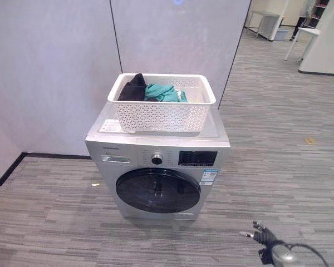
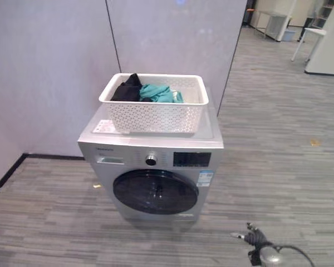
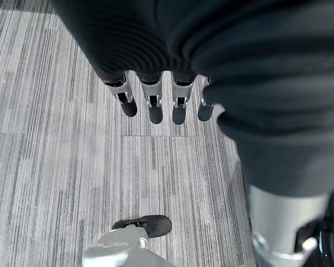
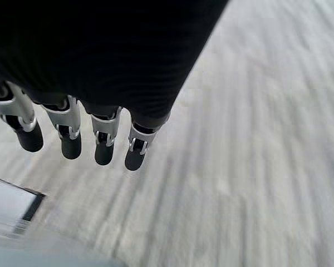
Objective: Grab the laundry basket,head to the washer,open it,put in the laundry and shut it.
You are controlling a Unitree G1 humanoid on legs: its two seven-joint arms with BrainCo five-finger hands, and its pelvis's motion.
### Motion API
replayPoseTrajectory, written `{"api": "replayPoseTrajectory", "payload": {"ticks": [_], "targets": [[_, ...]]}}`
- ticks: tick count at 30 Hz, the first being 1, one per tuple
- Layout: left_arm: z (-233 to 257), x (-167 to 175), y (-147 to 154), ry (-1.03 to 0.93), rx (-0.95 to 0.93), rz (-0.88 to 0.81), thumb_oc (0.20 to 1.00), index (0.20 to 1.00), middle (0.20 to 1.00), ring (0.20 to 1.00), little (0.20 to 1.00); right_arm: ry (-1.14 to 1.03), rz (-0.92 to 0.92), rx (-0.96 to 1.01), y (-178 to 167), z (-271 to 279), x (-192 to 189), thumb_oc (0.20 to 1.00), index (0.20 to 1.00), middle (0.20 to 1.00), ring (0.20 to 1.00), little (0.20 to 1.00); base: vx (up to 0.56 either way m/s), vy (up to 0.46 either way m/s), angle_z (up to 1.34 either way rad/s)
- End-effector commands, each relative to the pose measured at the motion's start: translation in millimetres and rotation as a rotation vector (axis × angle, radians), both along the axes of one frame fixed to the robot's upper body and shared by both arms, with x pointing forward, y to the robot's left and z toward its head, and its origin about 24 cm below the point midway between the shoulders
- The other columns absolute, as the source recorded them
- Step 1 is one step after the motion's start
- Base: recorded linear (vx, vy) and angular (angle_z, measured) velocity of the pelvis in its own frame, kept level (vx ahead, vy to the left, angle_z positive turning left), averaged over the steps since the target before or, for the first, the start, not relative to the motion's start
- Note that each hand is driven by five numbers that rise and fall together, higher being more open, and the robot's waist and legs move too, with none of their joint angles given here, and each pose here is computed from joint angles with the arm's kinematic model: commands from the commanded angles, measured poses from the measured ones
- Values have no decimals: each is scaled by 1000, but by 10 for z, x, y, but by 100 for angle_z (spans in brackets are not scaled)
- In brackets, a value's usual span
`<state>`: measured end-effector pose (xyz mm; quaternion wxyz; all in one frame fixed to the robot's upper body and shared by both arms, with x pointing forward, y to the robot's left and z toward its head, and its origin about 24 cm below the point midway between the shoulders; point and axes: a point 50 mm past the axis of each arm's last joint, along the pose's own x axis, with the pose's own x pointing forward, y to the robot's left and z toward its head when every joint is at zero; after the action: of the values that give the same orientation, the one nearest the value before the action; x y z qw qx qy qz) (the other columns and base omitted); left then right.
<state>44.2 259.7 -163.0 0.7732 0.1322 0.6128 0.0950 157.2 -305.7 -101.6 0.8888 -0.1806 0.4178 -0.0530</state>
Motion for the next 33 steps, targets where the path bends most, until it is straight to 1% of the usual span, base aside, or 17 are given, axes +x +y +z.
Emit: {"api": "replayPoseTrajectory", "payload": {"ticks": [1, 2, 6, 7, 8, 11, 12, 13, 15, 16, 21, 24, 26, 30, 31, 33], "targets": [[59, 119, 134, -37, 47, -27, 1000, 1000, 1000, 1000, 1000, -144, 149, -132, -55, 349, 463, 1000, 1000, 1000, 1000, 1000, 0, 0, 0], [57, 113, 132, -37, 46, -24, 1000, 1000, 1000, 1000, 1000, -170, 169, -149, -66, 423, 551, 1000, 1000, 1000, 1000, 1000, 0, 0, 0], [57, 113, 132, -37, 46, -24, 1000, 1000, 1000, 1000, 1000, -170, 170, -149, -66, 424, 552, 1000, 1000, 1000, 1000, 1000, -2, 1, 1], [56, 107, 130, -37, 43, -23, 1000, 1000, 1000, 1000, 1000, -202, 185, -170, -85, 519, 660, 1000, 1000, 1000, 1000, 1000, -91, 16, 1], [72, 161, 147, -56, 41, -34, 1000, 1000, 1000, 1000, 1000, -291, 353, -275, 10, 925, 1180, 1000, 1000, 1000, 1000, 1000, -111, 20, -8], [92, 256, 150, -88, 43, -41, 1000, 1000, 1000, 1000, 1000, -345, 417, -326, 136, 1148, 1475, 1000, 1000, 1000, 1000, 1000, -85, 14, -6], [106, 330, 145, -114, 45, -43, 1000, 1000, 1000, 1000, 1000, -382, 450, -339, 253, 1266, 1637, 1000, 1000, 1000, 1000, 1000, -62, 29, 17], [111, 360, 138, -126, 45, -44, 1000, 1000, 1000, 1000, 1000, -400, 469, -340, 316, 1322, 1704, 1000, 1000, 1000, 1000, 1000, -50, 26, 31], [114, 384, 133, -133, 45, -45, 1000, 1000, 1000, 1000, 1000, -411, 477, -342, 350, 1360, 1748, 1000, 1000, 1000, 1000, 1000, -8, 13, 22], [118, 406, 126, -140, 45, -52, 1000, 1000, 1000, 1000, 1000, -428, 517, -352, 450, 1434, 1838, 1000, 1000, 1000, 1000, 1000, 0, 0, 0], [121, 424, 122, -144, 52, -56, 1000, 1000, 1000, 1000, 1000, -466, 567, -366, 667, 1581, 2024, 1000, 1000, 1000, 1000, 1000, 3, 7, -2], [132, 457, 130, -152, 58, -64, 1000, 1000, 1000, 1000, 1000, -463, 567, -369, 729, 1595, 2077, 1000, 1000, 1000, 1000, 1000, -24, 2, 3], [144, 497, 137, -164, 63, -64, 1000, 1000, 1000, 1000, 1000, -471, 573, -339, 848, 1583, 2111, 1000, 1000, 1000, 1000, 1000, -18, 1, 15], [151, 508, 151, -165, 69, -62, 1000, 1000, 1000, 1000, 1000, -476, 593, -314, 948, 1581, 2131, 1000, 1000, 1000, 1000, 1000, -8, -6, 14], [154, 515, 160, -162, 72, -64, 1000, 1000, 1000, 1000, 1000, -460, 634, -282, 1064, 1548, 2132, 1000, 1000, 1000, 1000, 1000, 2, -10, 4], [148, 490, 164, -149, 68, -65, 1000, 1000, 1000, 1000, 1000, -428, 668, -291, 1126, 1500, 2127, 1000, 1000, 1000, 1000, 1000, 5, -7, 6]]}}
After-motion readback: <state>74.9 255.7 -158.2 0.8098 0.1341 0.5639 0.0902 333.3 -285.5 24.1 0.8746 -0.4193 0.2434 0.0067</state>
